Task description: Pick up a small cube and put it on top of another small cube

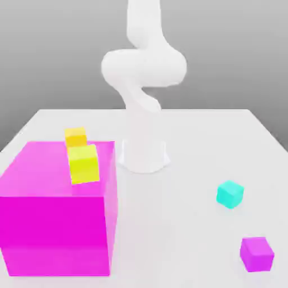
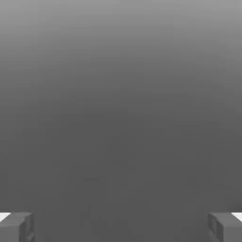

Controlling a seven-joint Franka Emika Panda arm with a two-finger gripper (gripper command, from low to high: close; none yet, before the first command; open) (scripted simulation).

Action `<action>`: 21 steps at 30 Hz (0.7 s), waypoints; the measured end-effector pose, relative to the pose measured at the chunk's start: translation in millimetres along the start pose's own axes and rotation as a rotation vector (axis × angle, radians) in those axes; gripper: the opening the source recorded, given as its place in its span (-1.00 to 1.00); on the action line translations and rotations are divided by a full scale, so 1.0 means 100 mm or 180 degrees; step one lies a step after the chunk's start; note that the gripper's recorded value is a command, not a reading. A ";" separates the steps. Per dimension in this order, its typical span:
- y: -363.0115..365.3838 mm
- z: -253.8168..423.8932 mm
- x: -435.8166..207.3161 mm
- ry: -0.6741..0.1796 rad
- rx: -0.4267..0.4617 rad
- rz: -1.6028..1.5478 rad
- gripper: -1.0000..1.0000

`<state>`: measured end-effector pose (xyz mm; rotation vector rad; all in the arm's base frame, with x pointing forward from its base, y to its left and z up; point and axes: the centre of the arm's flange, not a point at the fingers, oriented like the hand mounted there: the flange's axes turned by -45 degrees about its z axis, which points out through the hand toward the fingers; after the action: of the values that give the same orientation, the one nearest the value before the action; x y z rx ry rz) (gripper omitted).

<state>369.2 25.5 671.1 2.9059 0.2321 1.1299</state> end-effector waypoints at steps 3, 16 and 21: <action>-0.35 0.53 -0.15 -0.0211 0.0190 -0.0636 0.00; -1.87 2.08 -1.54 -0.0839 0.1156 -0.3328 0.00; -2.32 2.38 -2.33 -0.0986 0.1600 -0.4370 0.00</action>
<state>329.4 231.1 323.6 2.1226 2.2092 0.3471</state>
